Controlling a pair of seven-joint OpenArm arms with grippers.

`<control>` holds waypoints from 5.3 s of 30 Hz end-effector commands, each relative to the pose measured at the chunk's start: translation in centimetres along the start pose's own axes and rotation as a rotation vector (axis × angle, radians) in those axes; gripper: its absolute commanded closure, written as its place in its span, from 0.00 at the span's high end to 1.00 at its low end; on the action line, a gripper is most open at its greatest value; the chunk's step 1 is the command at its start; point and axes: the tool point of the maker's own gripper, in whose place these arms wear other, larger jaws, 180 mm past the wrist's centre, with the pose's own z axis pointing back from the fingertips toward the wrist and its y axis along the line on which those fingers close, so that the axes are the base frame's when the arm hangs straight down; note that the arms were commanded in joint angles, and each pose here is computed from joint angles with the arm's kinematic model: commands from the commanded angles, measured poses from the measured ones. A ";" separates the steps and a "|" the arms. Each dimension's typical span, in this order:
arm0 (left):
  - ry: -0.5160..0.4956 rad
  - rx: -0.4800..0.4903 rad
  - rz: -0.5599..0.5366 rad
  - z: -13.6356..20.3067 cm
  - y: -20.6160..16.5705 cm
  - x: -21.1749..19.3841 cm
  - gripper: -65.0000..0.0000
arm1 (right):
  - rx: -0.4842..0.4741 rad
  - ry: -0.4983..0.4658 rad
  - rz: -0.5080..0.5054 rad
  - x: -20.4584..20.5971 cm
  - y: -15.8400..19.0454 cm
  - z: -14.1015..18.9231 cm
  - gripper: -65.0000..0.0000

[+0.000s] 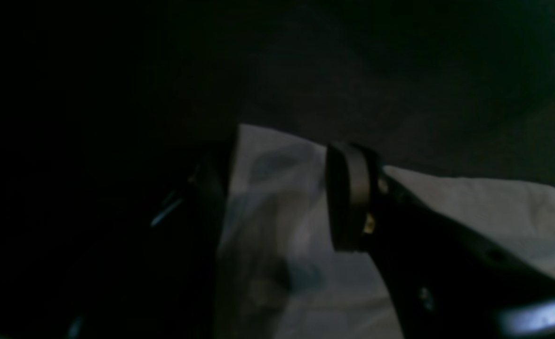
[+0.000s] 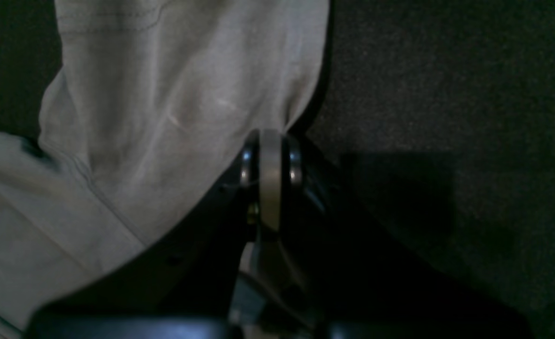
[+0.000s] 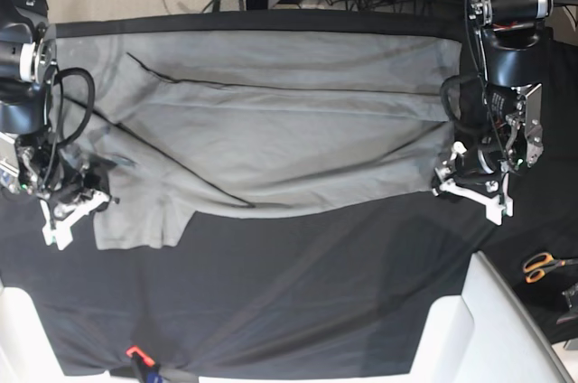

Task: Fold the T-shirt properly
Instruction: 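Lift the shirt's open edge with both grippers to start the next fold, then fold the held edge over the shirt, moving both grippers away from the robot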

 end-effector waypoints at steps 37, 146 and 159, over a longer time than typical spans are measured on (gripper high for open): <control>-0.048 -0.049 -0.005 -0.2 -1.7 4.1 0.00 | 0.003 -0.089 0.053 4.2 0.4 0.9 0.01; -0.020 -0.032 -0.360 7.7 -0.9 -0.2 0.00 | -0.200 0.050 0.207 -2.1 -1.7 10.7 0.01; 0.003 -0.026 -0.405 9.0 -0.8 -0.9 0.00 | -0.198 0.086 0.226 -6.0 -1.2 12.0 0.01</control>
